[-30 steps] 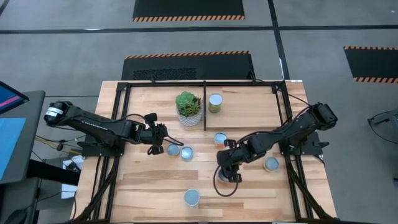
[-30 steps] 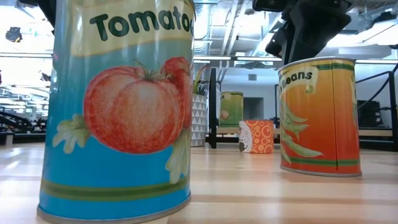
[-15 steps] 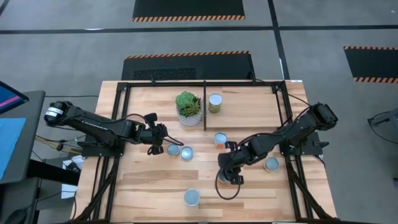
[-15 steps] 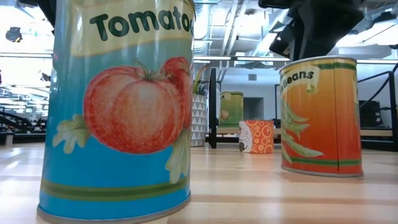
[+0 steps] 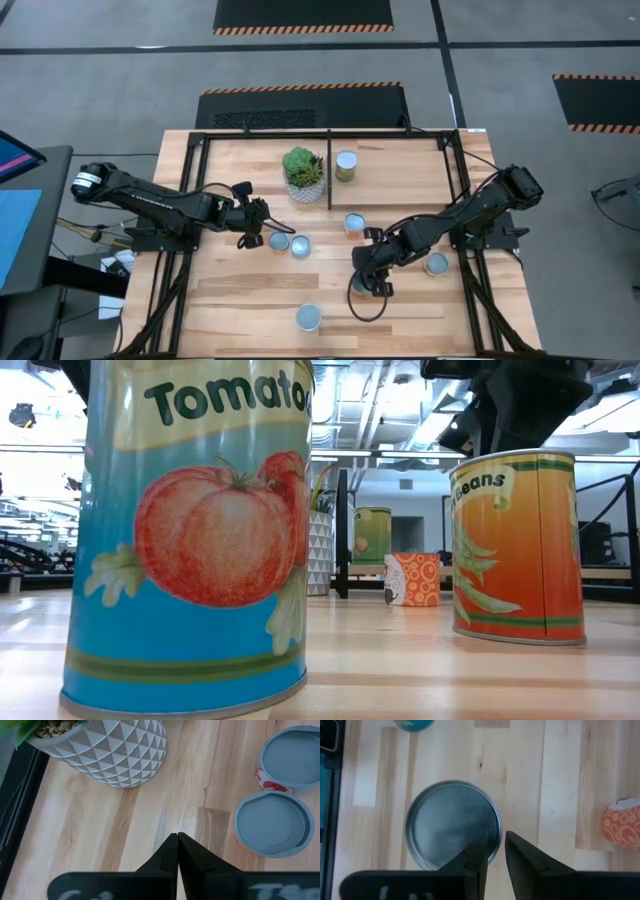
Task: Pick and place cans onto a shelf
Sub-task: Put the canned green peas on the shelf
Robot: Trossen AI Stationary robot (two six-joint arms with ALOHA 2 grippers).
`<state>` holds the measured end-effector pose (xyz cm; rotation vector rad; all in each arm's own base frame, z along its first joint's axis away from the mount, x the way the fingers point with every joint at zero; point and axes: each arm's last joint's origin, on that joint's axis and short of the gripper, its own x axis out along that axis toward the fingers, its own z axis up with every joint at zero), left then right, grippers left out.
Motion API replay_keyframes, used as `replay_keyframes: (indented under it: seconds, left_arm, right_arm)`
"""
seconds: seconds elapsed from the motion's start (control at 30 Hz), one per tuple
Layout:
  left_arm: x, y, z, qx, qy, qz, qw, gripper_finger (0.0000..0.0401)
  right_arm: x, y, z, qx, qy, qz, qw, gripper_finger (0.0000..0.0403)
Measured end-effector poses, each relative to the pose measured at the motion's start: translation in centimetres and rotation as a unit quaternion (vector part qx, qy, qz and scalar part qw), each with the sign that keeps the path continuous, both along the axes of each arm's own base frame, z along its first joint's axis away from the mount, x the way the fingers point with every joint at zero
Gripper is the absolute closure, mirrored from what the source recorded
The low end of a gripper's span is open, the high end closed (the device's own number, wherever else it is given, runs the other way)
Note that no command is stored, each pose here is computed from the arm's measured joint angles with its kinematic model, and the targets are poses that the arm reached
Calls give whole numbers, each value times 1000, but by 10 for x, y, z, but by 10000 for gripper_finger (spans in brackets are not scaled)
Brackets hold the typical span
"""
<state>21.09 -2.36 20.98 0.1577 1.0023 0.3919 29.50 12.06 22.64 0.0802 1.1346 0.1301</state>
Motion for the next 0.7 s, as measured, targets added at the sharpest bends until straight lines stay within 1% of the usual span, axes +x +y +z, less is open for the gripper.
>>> replay_keyframes:
  seconds: [0.37,0.47,0.6,0.7]
  left_arm:
    - [0,0,0,0,0,0,1000,401]
    - [0,0,0,0,-1,1,1000,401]
    - [1,0,0,-1,-4,1,1000,401]
    - [1,0,1,4,-5,3,1000,401]
  right_arm:
    - [-1,0,-3,8,7,-20,1000,314]
    - [-1,0,-3,10,7,-25,1000,338]
    - [0,-3,-2,20,10,-51,998,388]
    - [0,-3,-2,23,8,-59,998,392]
